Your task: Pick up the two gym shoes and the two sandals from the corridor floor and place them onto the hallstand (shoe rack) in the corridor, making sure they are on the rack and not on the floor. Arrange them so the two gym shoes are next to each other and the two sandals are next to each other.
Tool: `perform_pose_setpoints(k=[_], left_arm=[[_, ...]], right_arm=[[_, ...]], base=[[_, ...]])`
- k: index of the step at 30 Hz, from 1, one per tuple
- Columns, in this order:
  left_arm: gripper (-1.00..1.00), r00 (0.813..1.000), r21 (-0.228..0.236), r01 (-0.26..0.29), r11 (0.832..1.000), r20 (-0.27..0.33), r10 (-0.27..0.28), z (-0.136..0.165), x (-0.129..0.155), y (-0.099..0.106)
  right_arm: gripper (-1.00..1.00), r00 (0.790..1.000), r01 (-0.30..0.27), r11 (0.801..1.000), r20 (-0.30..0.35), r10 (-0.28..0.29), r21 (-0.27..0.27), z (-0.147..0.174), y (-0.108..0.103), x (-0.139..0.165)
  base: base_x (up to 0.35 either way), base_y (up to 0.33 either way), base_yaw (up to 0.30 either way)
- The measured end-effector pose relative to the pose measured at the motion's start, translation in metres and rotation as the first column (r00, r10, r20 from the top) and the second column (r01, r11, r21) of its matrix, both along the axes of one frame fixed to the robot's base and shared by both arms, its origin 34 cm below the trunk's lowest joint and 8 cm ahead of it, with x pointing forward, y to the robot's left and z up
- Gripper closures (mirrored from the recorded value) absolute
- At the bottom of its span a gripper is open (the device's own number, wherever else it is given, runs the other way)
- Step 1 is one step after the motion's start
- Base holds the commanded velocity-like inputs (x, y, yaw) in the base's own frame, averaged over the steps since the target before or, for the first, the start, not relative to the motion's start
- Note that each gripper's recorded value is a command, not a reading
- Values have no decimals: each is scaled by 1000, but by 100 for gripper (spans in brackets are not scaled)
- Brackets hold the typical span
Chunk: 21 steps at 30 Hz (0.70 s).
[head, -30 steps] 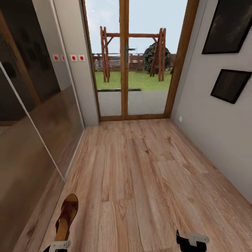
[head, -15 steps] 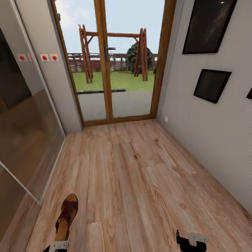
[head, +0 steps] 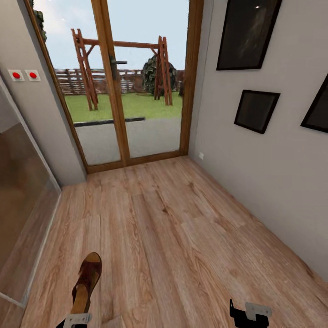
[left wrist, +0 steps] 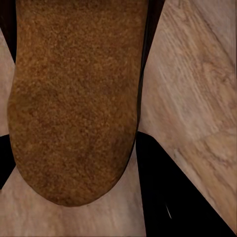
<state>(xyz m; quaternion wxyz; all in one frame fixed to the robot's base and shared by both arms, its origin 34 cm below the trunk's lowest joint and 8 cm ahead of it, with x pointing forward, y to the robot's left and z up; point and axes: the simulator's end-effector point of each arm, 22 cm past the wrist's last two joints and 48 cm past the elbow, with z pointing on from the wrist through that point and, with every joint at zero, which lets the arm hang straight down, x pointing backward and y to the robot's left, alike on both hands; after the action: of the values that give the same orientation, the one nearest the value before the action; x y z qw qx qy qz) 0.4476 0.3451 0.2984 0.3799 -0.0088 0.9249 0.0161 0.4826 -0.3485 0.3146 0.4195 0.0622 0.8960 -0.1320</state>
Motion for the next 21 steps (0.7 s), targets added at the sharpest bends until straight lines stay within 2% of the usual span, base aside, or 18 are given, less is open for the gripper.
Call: perform_pose_setpoints(k=[21], left_arm=[[100,1000,0,0,1000,0,0,0,0,0]], right_arm=[[-100,1000,0,1000,0,0,0,0,0,0]], base=[[10,18,-268]])
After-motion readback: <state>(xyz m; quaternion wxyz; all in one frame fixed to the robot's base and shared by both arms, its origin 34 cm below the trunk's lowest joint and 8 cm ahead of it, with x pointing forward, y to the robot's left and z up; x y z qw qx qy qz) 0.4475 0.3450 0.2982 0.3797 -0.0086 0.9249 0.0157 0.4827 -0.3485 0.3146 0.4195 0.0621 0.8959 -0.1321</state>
